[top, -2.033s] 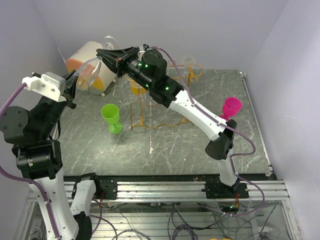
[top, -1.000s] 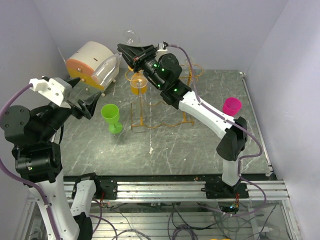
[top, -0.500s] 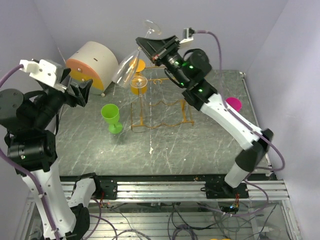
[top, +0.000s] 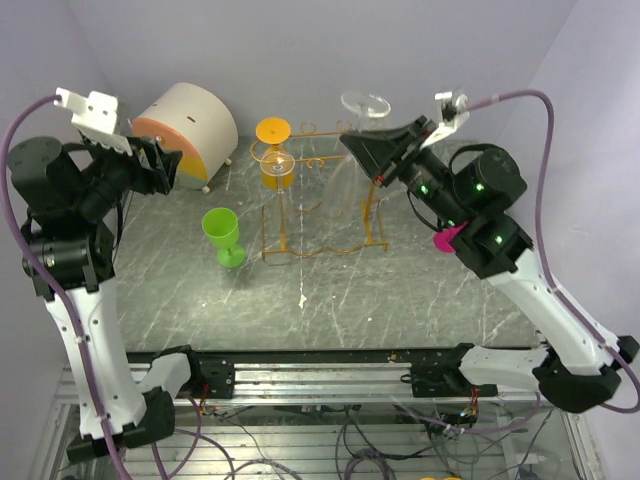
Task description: Place the wine glass upside down on the wine glass rack
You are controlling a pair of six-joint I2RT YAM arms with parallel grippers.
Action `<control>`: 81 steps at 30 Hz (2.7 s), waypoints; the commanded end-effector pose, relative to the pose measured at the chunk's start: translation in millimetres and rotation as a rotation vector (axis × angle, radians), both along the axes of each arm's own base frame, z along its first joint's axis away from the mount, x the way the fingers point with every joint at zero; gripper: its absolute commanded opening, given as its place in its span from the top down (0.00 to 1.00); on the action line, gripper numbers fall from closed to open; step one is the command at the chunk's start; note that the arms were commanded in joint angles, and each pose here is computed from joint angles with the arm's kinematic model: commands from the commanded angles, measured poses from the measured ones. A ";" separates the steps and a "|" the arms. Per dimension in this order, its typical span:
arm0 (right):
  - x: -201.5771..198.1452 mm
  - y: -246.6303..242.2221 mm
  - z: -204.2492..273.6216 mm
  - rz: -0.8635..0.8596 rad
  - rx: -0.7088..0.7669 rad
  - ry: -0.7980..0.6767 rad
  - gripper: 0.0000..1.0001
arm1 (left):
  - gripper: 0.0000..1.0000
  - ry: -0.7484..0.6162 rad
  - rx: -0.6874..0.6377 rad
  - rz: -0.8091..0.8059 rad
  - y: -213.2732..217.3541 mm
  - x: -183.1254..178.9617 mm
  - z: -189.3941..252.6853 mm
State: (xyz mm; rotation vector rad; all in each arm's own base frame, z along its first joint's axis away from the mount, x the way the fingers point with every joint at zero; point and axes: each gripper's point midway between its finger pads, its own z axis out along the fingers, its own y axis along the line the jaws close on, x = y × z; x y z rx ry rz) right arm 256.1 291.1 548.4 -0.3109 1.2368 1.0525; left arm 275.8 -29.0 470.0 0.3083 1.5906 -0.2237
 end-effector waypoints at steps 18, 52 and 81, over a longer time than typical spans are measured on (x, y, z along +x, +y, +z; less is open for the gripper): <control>53.3 -112.1 -193.3 -0.291 -0.536 0.029 1.00 | 0.29 0.257 0.033 0.020 18.9 28.2 -65.3; 108.7 -105.8 -206.0 -0.237 -0.360 0.097 1.00 | 0.29 0.289 0.067 0.094 31.1 28.9 -87.6; 124.4 -106.8 -243.6 -0.228 -0.343 0.179 0.97 | 0.27 0.296 0.042 0.037 20.7 28.3 -91.5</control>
